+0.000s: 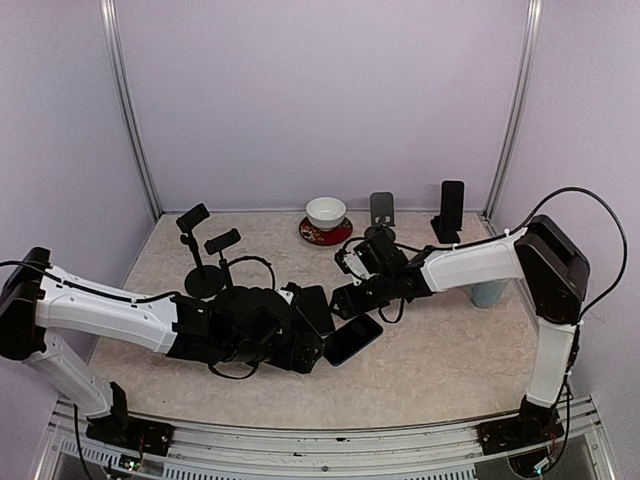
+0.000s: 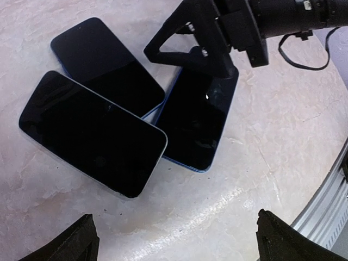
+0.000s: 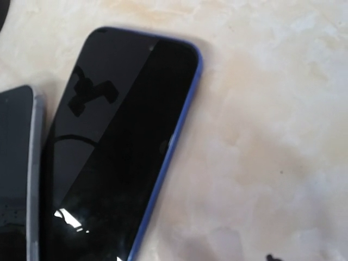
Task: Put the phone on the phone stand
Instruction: Move the phone to the center of the board.
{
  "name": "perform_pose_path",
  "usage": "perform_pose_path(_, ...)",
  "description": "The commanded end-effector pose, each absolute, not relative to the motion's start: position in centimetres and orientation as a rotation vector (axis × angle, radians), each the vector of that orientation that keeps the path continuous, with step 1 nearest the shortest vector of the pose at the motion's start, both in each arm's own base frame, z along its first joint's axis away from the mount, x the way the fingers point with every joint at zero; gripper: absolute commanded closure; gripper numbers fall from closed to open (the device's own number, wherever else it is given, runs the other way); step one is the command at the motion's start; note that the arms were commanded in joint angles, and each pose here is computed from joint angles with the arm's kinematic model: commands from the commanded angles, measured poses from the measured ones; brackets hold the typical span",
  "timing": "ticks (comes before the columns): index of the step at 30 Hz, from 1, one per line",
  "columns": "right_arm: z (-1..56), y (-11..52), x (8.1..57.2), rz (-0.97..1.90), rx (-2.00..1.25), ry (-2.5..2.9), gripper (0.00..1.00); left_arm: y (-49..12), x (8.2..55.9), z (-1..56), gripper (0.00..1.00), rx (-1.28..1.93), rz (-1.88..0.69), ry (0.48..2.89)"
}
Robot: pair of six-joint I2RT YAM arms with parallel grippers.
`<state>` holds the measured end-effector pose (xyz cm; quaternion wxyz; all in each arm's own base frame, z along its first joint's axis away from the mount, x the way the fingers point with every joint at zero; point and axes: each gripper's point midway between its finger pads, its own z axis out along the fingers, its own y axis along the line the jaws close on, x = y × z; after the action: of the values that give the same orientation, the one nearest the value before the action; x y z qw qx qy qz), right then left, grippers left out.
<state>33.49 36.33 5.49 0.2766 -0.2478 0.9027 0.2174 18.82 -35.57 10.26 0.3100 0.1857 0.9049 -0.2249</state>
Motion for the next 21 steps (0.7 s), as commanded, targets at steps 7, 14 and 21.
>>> perform_pose_path(7, 6.7, 35.5, 37.4, 0.467, -0.593, 2.417, 0.29, -33.7, 20.9, 7.5, 0.01, 0.388, -0.489, 2.419)
perform_pose_path(14, 5.7, 35.5, 39.0, 0.411, -0.591, 2.435, 0.29, -33.1, 21.9, 5.5, 0.01, 0.281, -0.630, 2.460)
perform_pose_path(21, 4.6, 35.6, 39.5, 0.379, -0.601, 2.454, 0.29, -33.3, 23.2, 4.5, 0.01, 0.240, -0.653, 2.451)
